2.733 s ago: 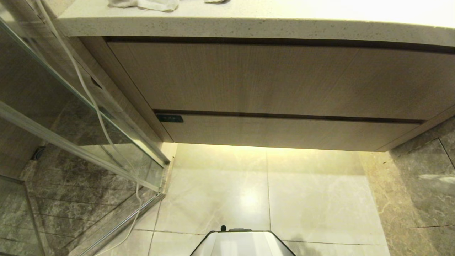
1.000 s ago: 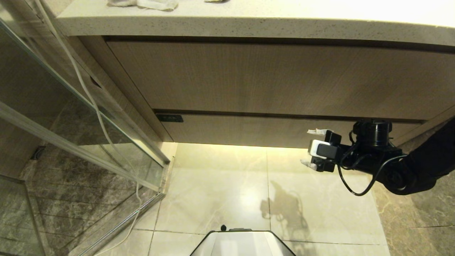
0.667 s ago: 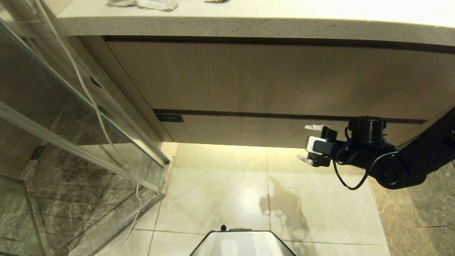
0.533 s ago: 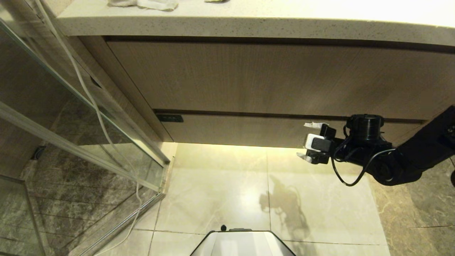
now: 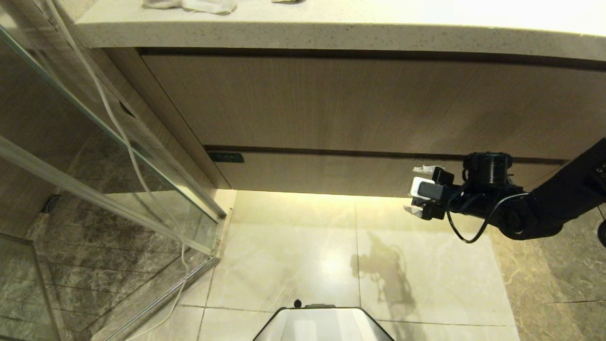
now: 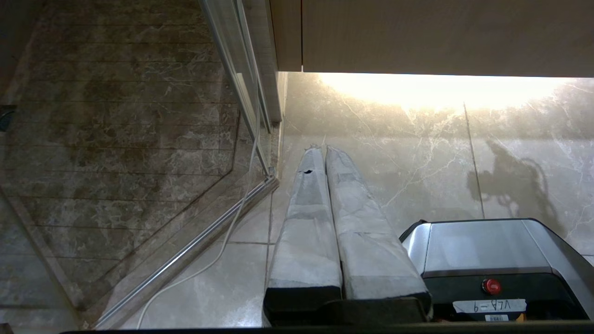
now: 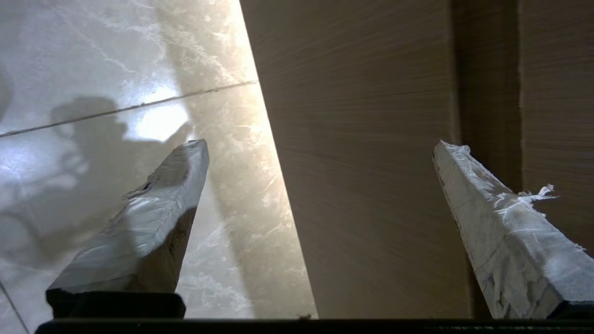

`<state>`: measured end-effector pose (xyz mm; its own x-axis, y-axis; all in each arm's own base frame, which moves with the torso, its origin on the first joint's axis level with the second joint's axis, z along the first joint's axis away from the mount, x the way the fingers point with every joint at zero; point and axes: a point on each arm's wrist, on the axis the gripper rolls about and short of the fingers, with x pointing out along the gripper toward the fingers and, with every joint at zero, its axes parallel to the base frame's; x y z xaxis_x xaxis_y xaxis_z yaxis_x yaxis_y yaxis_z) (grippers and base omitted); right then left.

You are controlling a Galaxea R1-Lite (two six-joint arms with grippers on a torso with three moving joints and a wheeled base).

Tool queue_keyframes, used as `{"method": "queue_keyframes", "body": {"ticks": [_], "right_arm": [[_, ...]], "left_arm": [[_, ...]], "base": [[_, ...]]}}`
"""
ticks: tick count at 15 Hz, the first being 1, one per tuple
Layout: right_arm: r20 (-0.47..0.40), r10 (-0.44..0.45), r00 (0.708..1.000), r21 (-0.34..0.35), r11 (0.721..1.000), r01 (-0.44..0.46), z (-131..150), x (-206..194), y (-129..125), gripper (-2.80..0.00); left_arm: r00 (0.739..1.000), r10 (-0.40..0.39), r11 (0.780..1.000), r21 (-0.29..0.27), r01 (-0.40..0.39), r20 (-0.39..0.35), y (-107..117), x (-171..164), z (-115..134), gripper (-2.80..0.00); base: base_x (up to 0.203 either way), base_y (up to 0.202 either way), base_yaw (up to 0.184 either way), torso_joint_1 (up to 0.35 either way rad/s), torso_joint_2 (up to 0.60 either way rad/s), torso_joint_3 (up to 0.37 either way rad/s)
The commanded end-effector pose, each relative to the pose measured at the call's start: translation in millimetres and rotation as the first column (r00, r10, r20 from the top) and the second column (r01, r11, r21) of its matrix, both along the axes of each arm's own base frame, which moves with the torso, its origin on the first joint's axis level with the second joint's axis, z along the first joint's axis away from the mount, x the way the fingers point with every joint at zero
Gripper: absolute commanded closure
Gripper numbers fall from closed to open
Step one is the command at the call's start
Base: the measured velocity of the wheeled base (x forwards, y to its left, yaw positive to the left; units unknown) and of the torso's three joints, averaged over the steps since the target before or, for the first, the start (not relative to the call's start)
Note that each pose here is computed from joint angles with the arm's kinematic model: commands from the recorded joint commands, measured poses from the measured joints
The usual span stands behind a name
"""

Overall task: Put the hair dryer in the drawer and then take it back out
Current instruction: Pull open the drawer

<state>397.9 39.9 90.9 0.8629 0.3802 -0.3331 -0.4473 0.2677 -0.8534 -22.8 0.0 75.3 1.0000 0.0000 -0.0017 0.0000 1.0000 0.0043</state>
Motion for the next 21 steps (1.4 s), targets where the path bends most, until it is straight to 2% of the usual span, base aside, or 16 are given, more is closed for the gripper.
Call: {"method": "queue_keyframes", "body": {"ticks": [1,21], "right_arm": [[0.013,-0.004,1.000,-0.005,1.000,0.004,1,2,-3,-2.80],[0.135,-0.033,0.990,0.012,0.999,0.032,-6,31,-11,-2.80]], "left_arm": [[1.000,0.000,1.000,0.000,0.000,-0.001,0,0,0,0.00],[1.000,0.000,1.000,0.000,0.000,-0.001,0,0,0,0.00]], "base": [[0.000,0.000,0.000,0.000,0.00,0.000],[0.000,0.000,0.000,0.000,0.00,0.000]]}}
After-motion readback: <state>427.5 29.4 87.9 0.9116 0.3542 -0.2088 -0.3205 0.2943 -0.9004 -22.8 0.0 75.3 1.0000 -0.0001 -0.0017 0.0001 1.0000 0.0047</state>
